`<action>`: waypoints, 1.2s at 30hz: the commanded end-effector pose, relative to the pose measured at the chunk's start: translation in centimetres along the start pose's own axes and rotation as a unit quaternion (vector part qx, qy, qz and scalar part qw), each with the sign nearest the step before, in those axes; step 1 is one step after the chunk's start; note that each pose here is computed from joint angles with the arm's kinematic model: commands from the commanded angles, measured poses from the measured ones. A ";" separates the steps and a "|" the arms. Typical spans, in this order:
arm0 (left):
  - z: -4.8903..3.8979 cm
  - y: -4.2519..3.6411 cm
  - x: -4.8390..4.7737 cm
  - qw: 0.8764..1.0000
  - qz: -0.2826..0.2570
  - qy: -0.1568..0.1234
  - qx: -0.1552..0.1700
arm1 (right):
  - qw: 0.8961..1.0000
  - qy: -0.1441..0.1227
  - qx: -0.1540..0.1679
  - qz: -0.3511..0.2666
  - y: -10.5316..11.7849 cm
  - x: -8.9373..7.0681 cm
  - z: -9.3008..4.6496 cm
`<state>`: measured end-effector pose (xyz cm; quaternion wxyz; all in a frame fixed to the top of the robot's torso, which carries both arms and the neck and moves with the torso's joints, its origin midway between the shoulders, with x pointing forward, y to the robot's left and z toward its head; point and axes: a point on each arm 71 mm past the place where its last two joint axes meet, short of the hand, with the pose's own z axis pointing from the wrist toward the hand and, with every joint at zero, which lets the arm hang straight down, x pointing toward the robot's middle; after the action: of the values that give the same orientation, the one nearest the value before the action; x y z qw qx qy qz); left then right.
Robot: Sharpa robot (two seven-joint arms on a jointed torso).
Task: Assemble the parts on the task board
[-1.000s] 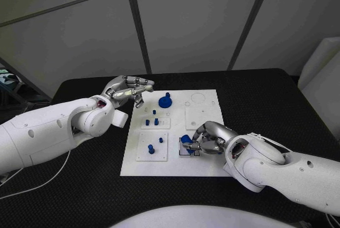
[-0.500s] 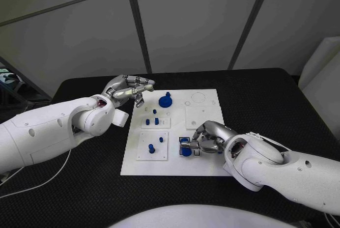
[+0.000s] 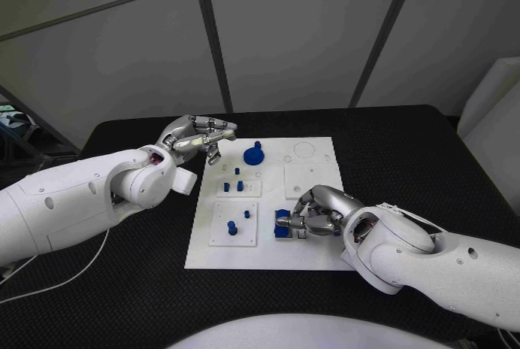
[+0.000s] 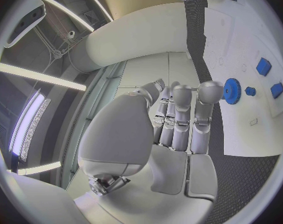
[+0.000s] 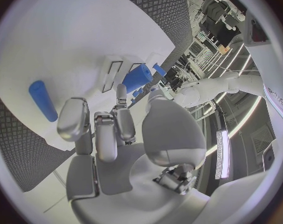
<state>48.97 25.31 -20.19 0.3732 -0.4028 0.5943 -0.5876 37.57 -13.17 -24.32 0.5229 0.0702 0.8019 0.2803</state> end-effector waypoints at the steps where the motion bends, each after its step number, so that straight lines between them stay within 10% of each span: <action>1: 0.00 -0.09 0.08 1.000 -0.004 0.005 0.001 | 0.999 -0.004 -0.037 -0.004 0.6 -0.2 -0.2; 36: -0.03 -0.08 0.03 1.000 -0.004 0.005 0.000 | 0.998 -0.028 -0.050 -0.032 0.3 -0.6 -0.2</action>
<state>48.95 25.39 -20.21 0.3726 -0.4032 0.5950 -0.5870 37.70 -13.25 -23.95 0.5470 0.0292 0.7840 0.2921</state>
